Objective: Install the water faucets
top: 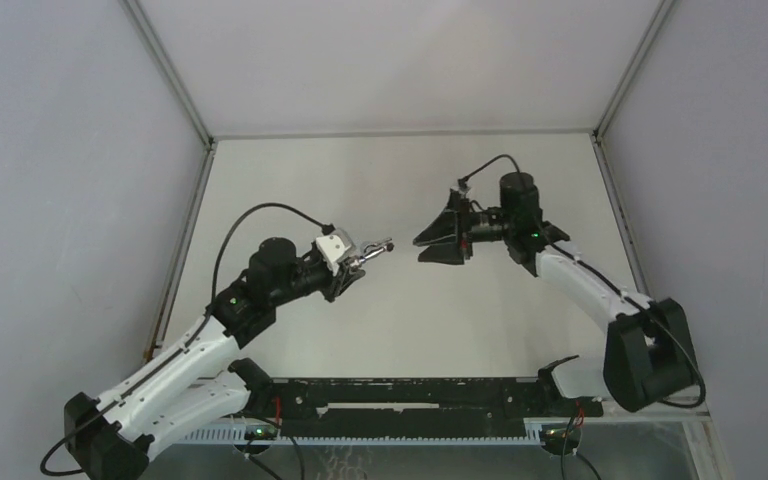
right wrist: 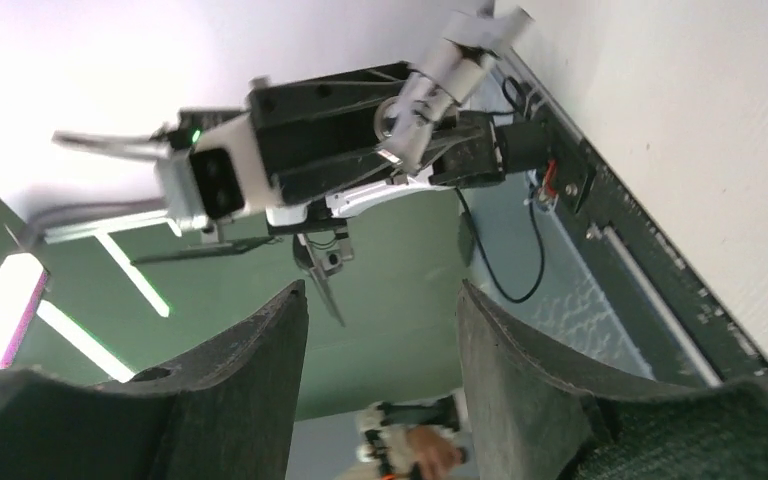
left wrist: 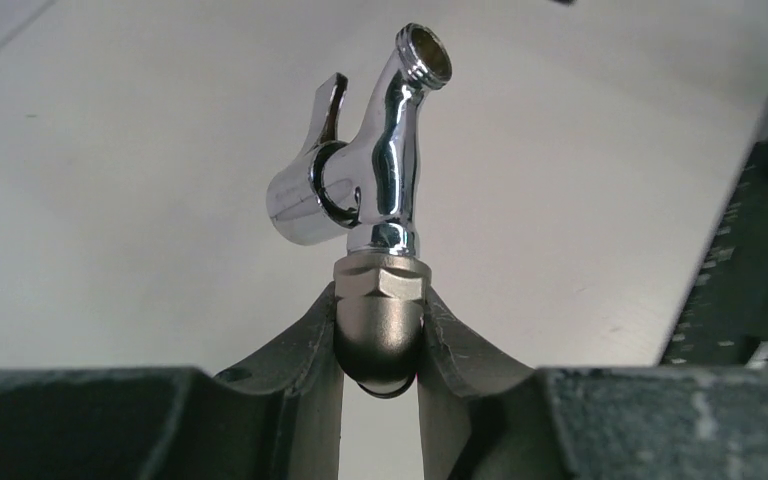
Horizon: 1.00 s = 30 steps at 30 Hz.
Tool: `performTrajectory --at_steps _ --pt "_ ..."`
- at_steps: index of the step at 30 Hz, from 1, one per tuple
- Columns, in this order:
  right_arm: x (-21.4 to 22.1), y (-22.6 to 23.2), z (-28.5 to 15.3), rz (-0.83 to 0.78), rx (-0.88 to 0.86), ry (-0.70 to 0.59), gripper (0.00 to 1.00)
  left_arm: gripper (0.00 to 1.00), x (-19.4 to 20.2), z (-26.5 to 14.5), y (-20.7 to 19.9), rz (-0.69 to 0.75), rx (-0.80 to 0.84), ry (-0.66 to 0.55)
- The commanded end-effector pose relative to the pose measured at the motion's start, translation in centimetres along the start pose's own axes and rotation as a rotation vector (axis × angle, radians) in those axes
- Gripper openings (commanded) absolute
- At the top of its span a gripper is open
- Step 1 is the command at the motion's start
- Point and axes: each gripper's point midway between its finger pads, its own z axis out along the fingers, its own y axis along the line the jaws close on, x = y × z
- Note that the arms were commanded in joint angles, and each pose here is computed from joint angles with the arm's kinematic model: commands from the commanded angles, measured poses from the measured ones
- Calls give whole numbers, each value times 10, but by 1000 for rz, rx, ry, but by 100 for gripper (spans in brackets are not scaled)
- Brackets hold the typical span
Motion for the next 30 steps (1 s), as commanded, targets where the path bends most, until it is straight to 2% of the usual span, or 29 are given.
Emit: performTrajectory --at_steps 1,4,5,8,11,14,15,17,20,30 --pt "17 38 -41 -406 -91 -30 62 0 -68 -18 -25 -175 199 -167" --pt "24 51 -55 -602 -78 -117 62 0 -86 -29 -40 -253 339 -178" --pt "20 51 -56 -662 -49 -181 62 0 -93 -34 -47 -275 390 -183" --pt "24 52 -54 -922 -3 -295 62 0 -115 -48 -64 -319 517 -212" --pt "36 63 -55 -1165 -32 -384 64 0 -126 -56 -73 -357 592 -217" --pt "55 78 -59 -1398 -89 -435 69 0 -126 -60 -83 -356 681 -187" --pt "59 80 -59 -1446 -96 -449 74 0 -125 -60 -86 -367 706 -168" --pt "61 86 -58 -1495 -94 -492 98 0 -123 -60 -90 -393 754 -125" --pt "66 93 -53 -1516 -129 -485 100 0 -121 -59 -92 -415 787 -92" --pt "81 93 -17 -1557 -218 -335 100 0 -126 -65 -93 -405 782 -110"
